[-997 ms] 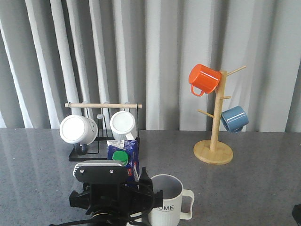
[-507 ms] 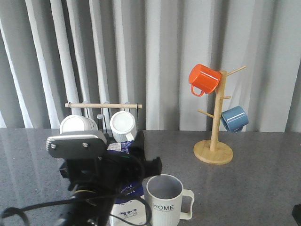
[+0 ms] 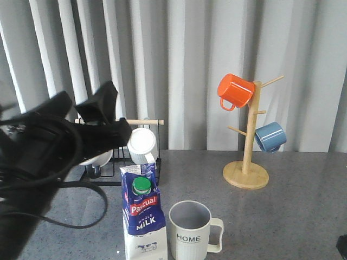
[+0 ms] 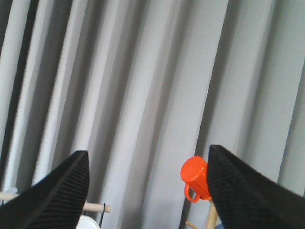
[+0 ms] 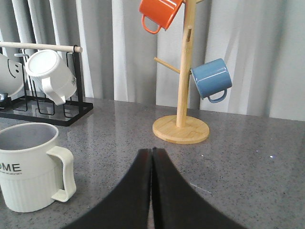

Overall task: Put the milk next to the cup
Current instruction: 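Open the left gripper and raise it off the carton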

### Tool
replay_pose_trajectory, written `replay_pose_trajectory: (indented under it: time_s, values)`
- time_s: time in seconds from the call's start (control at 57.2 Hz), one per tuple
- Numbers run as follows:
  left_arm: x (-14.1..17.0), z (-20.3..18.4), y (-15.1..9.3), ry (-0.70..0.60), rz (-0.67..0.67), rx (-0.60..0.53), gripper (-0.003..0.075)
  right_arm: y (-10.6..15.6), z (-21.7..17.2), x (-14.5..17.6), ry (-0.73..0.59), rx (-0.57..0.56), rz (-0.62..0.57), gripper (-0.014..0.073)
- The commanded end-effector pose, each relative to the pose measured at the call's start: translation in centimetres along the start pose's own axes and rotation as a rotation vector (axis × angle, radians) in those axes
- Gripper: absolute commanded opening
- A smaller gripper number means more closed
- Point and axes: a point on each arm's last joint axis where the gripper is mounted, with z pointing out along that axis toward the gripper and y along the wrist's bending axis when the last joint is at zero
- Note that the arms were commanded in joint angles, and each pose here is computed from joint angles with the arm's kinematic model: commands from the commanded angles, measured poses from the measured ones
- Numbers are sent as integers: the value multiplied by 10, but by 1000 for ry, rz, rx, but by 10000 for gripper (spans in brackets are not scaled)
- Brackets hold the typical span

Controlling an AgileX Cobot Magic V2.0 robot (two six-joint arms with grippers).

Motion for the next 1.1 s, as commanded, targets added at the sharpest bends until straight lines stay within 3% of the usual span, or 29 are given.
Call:
replay_pose_trajectory:
  time_s: [0.0,0.122,0.192,0.367,0.455,0.927,1.084]
  values:
    - [-38,-10,3,-86,102,46,491,0,2,-18,-108,-11,-11,-6]
    - [-44,-22,8,-62,268,88,491,0,2,-18,-108,-11,-11,-6]
    - [-40,-29,15,-58,298,75,491,0,2,-18,-108,-11,-11,-6]
    - [-27,-44,45,-38,195,-137,491,0,2,-18,-108,-11,-11,-6]
    - [-24,-47,50,-50,180,-178,491,0,2,-18,-107,-11,-11,-6]
    - [-31,-50,47,-52,175,-115,486,0,2,-18,-108,-11,-11,-6]
    - [-31,-54,40,24,154,22,484,0,2,-18,-108,-11,-11,-6]
